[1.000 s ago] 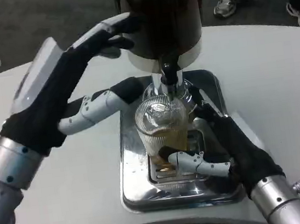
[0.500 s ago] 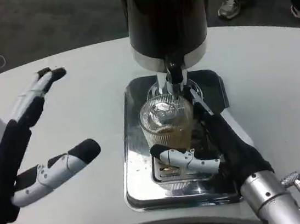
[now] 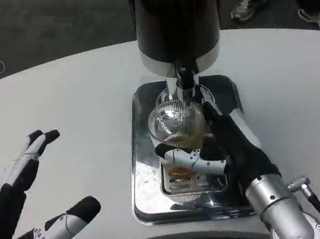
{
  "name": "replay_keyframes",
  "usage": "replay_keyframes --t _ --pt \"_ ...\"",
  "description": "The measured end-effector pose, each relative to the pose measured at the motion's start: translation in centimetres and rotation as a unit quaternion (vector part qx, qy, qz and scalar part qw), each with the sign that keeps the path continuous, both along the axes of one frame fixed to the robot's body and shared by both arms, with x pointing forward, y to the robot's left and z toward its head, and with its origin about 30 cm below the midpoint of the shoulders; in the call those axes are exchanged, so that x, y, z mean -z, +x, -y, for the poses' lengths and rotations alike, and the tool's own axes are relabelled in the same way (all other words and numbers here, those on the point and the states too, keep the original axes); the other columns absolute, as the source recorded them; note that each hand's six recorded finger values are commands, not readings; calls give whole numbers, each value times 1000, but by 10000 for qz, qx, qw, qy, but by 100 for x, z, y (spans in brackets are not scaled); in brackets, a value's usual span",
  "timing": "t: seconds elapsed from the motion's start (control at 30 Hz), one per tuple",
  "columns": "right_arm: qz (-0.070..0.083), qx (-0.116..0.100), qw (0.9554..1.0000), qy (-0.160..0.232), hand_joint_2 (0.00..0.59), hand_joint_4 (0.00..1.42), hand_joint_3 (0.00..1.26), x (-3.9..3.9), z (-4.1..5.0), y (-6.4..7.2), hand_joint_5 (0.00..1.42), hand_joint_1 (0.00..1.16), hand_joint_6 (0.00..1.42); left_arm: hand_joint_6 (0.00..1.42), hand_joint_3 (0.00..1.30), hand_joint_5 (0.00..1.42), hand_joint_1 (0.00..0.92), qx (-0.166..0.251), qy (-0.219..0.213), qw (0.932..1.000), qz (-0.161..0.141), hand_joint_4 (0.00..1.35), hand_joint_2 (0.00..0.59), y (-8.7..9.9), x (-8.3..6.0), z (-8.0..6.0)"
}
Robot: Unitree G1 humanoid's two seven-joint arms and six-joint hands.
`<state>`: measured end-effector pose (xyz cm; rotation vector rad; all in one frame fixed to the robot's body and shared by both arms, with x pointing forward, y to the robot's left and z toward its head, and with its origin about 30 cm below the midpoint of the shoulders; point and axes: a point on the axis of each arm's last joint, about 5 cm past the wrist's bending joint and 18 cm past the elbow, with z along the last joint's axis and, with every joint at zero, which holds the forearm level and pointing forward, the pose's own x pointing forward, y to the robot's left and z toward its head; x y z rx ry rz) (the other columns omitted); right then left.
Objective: Grasp the cup under the faucet to collect the drink, then remove the cup.
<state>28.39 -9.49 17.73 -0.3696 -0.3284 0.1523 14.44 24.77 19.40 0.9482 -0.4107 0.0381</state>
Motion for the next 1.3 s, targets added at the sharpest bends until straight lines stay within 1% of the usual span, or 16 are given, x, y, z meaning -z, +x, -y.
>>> replay_keyframes --t 0.13,0.23,0.3,0.4,0.5,0.63,0.83,0.9,1.03,1.13,1.23,1.3 --pt "53 94 9999 50 202 0 0 7 -35 27 96 805 110 207 116 87 0 -23 6 9999 -121 1 86 -16 25 5" --pt "59 138 9998 97 202 0 0 26 -59 32 97 808 110 208 126 95 0 -1 -4 9999 -169 7 85 -11 32 16" --pt "90 179 9997 110 201 0 0 39 -73 33 97 809 108 220 128 98 0 32 5 9997 -231 17 84 -6 39 25" --pt "106 245 9996 88 201 0 0 59 -81 37 97 811 103 224 138 109 0 36 15 9996 -267 20 84 -3 39 25" --pt "89 311 9995 56 201 0 0 86 -89 41 105 813 106 225 139 110 0 51 57 9995 -301 24 84 2 30 20" --pt "132 364 9992 31 202 4 0 106 -107 42 121 815 122 226 148 120 0 64 75 9993 -362 38 84 10 26 18" --pt "167 459 9988 84 209 50 0 107 -153 61 165 816 152 227 149 122 0 53 92 9991 -421 45 84 23 15 13" --pt "174 505 9985 115 212 87 0 110 -177 63 204 823 169 227 150 123 0 42 92 9990 -434 48 84 28 12 11" --pt "213 619 9977 175 205 144 57 114 -238 63 246 840 211 227 150 123 0 34 96 9988 -482 50 84 35 7 7" --pt "231 674 9973 181 207 171 90 121 -266 61 277 851 234 227 154 125 0 25 92 9988 -489 51 84 39 3 6" --pt "254 682 9972 139 207 215 119 128 -299 53 308 852 242 227 166 133 0 21 98 9987 -497 60 84 41 0 3" --pt "250 649 9975 131 209 227 130 132 -326 46 320 857 253 227 169 134 0 22 104 9987 -505 61 84 41 -2 0"
